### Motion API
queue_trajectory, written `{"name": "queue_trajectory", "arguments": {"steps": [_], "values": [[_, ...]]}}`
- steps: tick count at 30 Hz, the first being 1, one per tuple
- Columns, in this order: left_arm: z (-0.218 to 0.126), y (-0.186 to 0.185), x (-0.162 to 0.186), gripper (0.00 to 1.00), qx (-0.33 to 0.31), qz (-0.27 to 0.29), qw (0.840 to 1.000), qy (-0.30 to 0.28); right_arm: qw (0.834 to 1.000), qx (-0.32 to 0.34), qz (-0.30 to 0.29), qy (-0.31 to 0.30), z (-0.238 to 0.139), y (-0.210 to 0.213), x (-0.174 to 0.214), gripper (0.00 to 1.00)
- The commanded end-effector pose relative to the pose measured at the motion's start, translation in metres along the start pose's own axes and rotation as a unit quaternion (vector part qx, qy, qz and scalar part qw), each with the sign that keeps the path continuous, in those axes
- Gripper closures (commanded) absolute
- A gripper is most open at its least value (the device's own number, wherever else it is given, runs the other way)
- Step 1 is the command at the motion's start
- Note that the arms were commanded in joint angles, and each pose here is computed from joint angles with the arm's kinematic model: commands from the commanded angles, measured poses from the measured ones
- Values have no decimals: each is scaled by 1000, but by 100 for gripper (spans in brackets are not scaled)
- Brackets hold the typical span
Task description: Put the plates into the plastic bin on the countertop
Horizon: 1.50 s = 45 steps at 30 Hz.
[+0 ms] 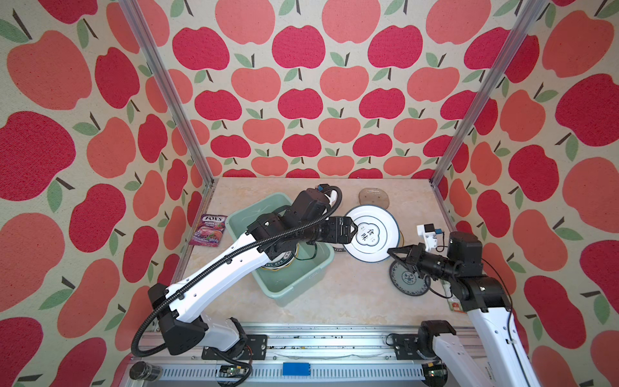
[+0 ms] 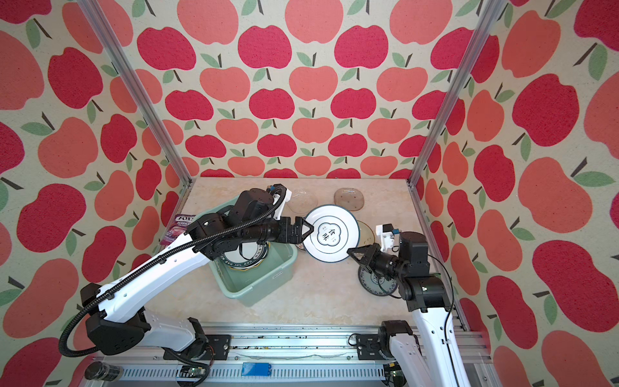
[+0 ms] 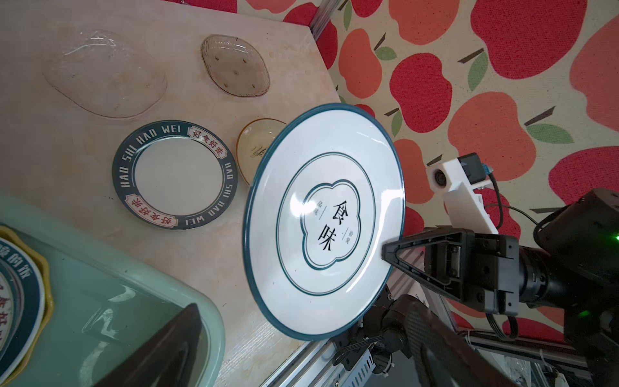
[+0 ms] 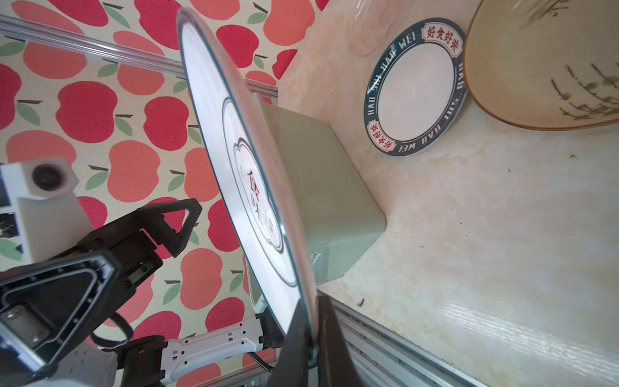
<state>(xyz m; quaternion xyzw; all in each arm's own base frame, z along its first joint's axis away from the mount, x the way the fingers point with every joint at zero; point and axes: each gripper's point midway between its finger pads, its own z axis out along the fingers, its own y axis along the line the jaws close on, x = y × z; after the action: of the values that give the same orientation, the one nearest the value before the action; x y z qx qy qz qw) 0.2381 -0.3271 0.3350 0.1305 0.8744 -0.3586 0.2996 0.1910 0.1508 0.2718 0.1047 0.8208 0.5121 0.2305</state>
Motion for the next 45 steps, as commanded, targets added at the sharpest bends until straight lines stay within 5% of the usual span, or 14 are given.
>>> {"name": "queue_trajectory", "arguments": {"steps": [1,18,42,45], "values": [[-5,-3,-6,6,39,-33,999,-11,998,-58,-21,2,-10,38,-4,100],[-3,-19,-9,47,138,-75,987,-22,994,-111,-4,15,-11,55,-1,100],[-1,-18,-6,100,147,-99,984,-35,994,-108,12,25,-2,43,7,100],[-6,-17,-8,100,146,-101,983,-39,994,-108,3,23,-2,45,5,89]]}}
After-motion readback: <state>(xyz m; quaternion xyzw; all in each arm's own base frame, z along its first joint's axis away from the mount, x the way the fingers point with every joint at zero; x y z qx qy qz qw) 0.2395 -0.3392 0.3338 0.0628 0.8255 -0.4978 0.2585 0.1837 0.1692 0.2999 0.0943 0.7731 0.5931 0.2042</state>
